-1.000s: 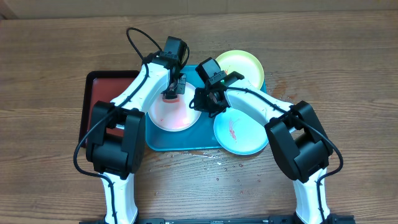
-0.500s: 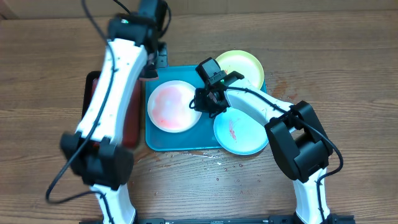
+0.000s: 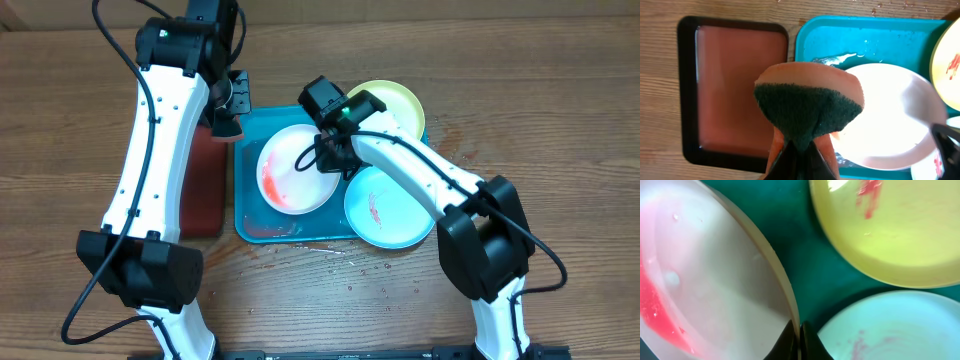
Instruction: Clean dirty plates on tray and stack at the side
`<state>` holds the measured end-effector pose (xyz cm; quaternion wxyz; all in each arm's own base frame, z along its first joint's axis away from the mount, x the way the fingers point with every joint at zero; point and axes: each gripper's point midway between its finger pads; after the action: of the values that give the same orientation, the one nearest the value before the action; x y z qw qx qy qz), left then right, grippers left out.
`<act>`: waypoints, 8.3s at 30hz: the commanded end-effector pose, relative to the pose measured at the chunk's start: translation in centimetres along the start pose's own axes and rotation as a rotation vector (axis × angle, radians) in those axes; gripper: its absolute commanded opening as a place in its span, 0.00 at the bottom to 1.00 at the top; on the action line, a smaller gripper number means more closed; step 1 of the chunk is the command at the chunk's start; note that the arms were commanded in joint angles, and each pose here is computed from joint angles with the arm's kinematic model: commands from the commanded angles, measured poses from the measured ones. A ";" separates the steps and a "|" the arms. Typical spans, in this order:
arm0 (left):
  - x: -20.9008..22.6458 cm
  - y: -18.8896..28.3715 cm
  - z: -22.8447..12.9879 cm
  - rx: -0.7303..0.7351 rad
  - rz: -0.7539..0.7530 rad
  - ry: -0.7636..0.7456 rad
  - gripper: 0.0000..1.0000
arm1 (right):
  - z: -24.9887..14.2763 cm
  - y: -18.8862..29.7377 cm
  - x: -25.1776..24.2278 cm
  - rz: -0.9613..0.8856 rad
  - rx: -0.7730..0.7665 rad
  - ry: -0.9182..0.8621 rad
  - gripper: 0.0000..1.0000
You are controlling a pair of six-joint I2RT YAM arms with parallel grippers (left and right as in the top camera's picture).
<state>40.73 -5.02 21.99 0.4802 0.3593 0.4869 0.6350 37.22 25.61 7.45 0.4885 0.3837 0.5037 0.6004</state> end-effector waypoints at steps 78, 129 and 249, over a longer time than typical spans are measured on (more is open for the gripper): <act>0.5 -3.8 -0.6 0.105 -0.104 0.089 0.04 | -2.1 -4.2 3.2 0.197 -0.038 -0.103 0.44; -2.1 -17.7 -7.4 0.114 -0.060 -0.033 0.04 | -1.4 -8.3 0.6 0.156 -0.005 -0.274 0.04; -2.2 -9.5 -3.5 0.172 -0.166 0.029 0.04 | 4.5 13.1 -17.5 0.134 -0.235 -0.442 0.04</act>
<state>40.71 -7.43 11.88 0.4950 0.3509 0.5737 0.5502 43.08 9.09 20.59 0.6730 0.4153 0.3155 0.5245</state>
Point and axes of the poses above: each gripper's point midway between its finger pads, its own y axis back along the fingers, its own x axis along the line the jaws close on, z = x × y, and after that the axes turned 9 degrees about y, right-handed
